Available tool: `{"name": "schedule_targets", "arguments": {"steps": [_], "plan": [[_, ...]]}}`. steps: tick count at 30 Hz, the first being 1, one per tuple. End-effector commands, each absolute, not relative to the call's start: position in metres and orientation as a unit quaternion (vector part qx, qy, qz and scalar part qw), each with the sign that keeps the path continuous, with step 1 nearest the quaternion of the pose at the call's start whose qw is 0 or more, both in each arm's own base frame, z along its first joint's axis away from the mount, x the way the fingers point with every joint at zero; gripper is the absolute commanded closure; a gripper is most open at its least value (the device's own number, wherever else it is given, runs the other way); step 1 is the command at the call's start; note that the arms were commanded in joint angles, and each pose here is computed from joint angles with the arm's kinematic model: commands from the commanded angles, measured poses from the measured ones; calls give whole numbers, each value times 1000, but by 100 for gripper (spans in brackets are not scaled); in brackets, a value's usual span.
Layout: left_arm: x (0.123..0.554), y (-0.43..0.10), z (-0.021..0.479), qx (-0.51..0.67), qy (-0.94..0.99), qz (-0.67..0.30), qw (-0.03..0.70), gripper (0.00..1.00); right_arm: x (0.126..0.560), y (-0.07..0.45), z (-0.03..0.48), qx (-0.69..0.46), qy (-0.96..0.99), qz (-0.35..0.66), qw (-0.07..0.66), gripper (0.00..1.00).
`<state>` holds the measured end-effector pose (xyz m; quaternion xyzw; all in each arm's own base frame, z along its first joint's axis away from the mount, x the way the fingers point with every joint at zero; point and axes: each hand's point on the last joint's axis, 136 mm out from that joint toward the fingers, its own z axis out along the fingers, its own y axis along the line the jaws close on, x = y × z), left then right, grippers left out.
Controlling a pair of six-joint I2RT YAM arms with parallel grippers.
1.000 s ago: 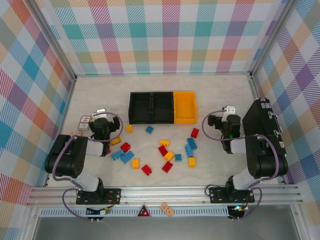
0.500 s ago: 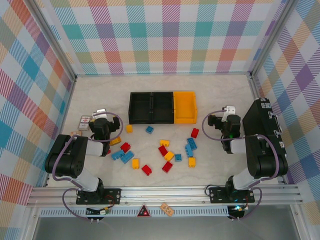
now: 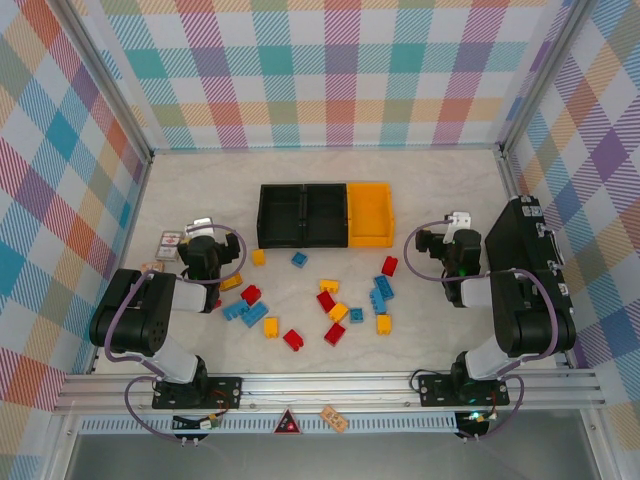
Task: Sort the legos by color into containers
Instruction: Pick up the lego from the center of the table.
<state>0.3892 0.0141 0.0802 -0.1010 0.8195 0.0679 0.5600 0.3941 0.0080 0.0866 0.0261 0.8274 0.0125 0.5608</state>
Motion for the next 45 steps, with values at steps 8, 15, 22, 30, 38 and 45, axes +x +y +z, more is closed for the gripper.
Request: {"name": "schedule_targets", "arguments": {"steps": [8, 15, 22, 30, 38, 45], "plan": [[392, 14, 117, -104, 821, 81, 556, 0, 387, 5, 131, 34, 828, 0, 559, 1], [386, 24, 163, -196, 822, 60, 531, 0, 373, 12, 189, 105, 816, 76, 563, 1], [387, -29, 178, -244, 868, -114, 418, 1, 348, 66, 207, 138, 812, 284, 491, 10], [337, -83, 186, -207, 853, -278, 390, 12, 312, 90, 203, 127, 863, 319, 370, 33], [267, -110, 161, -161, 882, -292, 333, 21, 275, 124, 168, 95, 921, 278, 255, 40], [235, -121, 144, -149, 888, -296, 318, 23, 262, 188, 144, 36, 950, 248, 188, 35]]}}
